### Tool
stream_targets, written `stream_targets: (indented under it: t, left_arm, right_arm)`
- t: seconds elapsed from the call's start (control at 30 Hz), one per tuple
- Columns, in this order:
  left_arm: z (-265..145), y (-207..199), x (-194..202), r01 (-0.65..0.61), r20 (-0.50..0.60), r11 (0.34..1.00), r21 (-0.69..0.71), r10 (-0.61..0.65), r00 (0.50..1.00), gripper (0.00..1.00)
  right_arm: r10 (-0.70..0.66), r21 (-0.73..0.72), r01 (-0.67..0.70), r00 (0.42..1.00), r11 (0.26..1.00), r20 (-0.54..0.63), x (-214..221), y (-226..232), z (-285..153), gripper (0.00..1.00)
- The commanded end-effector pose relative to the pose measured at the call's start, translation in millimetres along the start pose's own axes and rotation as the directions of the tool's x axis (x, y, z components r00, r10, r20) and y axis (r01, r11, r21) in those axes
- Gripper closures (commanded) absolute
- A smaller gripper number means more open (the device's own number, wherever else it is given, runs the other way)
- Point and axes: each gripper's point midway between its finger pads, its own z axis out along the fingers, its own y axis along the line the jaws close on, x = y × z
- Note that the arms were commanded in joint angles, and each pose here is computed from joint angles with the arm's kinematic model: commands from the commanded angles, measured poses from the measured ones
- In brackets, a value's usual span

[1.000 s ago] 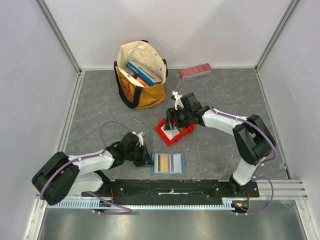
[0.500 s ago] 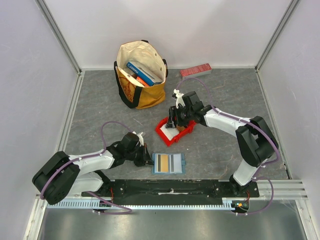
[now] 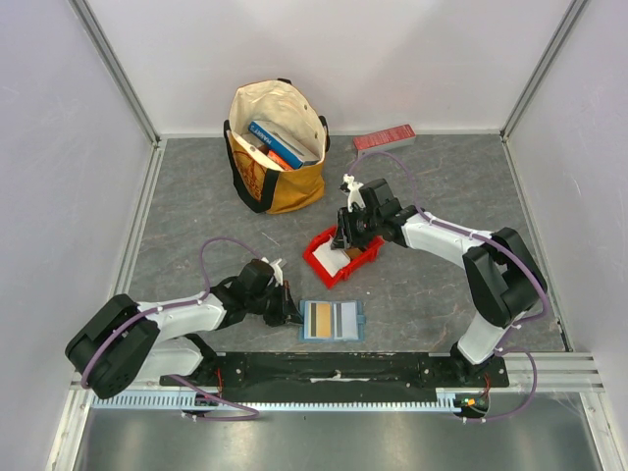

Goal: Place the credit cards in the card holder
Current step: Pick up the credit card from the storage box.

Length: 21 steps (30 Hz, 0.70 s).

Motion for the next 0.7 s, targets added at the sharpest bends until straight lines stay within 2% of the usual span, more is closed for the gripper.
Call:
stream_targets:
  t: [0.0, 0.27, 0.4, 0.53, 0.67]
  left_arm:
    - [1.5, -0.5, -4.2, -0.043, 0.007, 0.999, -0.004, 0.043, 0.999, 0.98]
    - [1.3, 0.4, -3.8, -0.042, 0.007, 0.999, -0.006, 0.042, 0.999, 0.98]
    - [1.6, -0.4, -3.8, -0.043, 0.005, 0.999, -0.004, 0.043, 0.999, 0.98]
    - [1.5, -0.4, -4.0, -0.043, 0.005, 0.999, -0.004, 0.043, 0.999, 0.98]
    - [1.4, -0.2, -3.5, -0.043, 0.006, 0.999, -0.003, 0.043, 0.999, 0.98]
  right_arm:
    - [-0.005, -0.003, 0.005, 1.000, 1.000, 0.029, -6.7, 1.0, -3.8, 0.66]
    - [-0.011, 0.036, 0.009, 0.998, 0.999, 0.056, -12.2, -6.4, -8.2, 0.74]
    - [-0.026, 0.091, 0.017, 0.996, 0.996, 0.090, -21.1, -13.1, -13.8, 0.83]
    - [-0.051, 0.155, 0.032, 0.991, 0.987, 0.121, -32.4, -19.8, -22.0, 0.98]
    - [-0.087, 0.209, 0.055, 0.985, 0.976, 0.148, -44.1, -23.9, -32.7, 1.00]
